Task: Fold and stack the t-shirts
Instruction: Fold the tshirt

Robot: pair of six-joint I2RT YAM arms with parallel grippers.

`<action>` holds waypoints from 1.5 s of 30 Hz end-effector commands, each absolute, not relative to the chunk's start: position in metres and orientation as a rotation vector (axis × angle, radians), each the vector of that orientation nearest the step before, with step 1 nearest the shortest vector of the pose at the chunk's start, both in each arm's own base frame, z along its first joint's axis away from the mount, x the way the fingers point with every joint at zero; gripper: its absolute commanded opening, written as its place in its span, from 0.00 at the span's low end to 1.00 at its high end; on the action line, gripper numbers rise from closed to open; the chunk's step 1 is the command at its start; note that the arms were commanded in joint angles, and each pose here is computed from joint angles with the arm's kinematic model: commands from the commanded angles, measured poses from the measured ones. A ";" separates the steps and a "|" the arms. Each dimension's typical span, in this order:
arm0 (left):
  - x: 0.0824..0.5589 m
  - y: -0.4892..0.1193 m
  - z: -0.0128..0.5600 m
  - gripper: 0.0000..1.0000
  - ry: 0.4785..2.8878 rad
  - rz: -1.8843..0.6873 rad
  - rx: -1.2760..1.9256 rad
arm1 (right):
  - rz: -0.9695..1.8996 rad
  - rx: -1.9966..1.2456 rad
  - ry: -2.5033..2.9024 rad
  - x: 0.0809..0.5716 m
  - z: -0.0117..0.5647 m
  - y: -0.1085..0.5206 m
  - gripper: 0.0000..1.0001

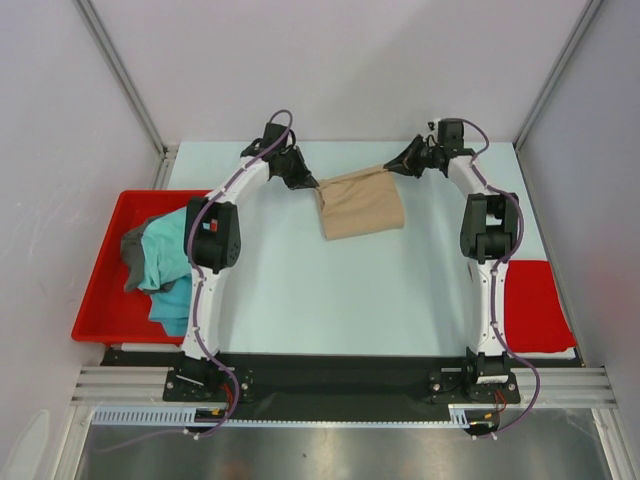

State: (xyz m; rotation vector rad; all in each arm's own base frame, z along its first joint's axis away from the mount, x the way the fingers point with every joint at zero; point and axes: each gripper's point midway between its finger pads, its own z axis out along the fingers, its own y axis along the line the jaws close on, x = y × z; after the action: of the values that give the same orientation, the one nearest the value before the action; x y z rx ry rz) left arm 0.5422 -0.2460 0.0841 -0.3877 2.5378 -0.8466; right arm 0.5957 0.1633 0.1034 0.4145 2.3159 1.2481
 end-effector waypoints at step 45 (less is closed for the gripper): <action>0.552 -0.298 0.198 0.40 2.084 -1.068 -0.060 | 1.331 0.294 2.172 0.601 0.162 0.184 0.43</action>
State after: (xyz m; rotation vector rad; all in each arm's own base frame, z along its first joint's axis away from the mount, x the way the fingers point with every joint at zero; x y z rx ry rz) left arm 0.5688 -0.2635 0.1992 -0.1248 2.1043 -0.9277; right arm 0.6329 0.1330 0.1131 0.5278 2.1787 1.3141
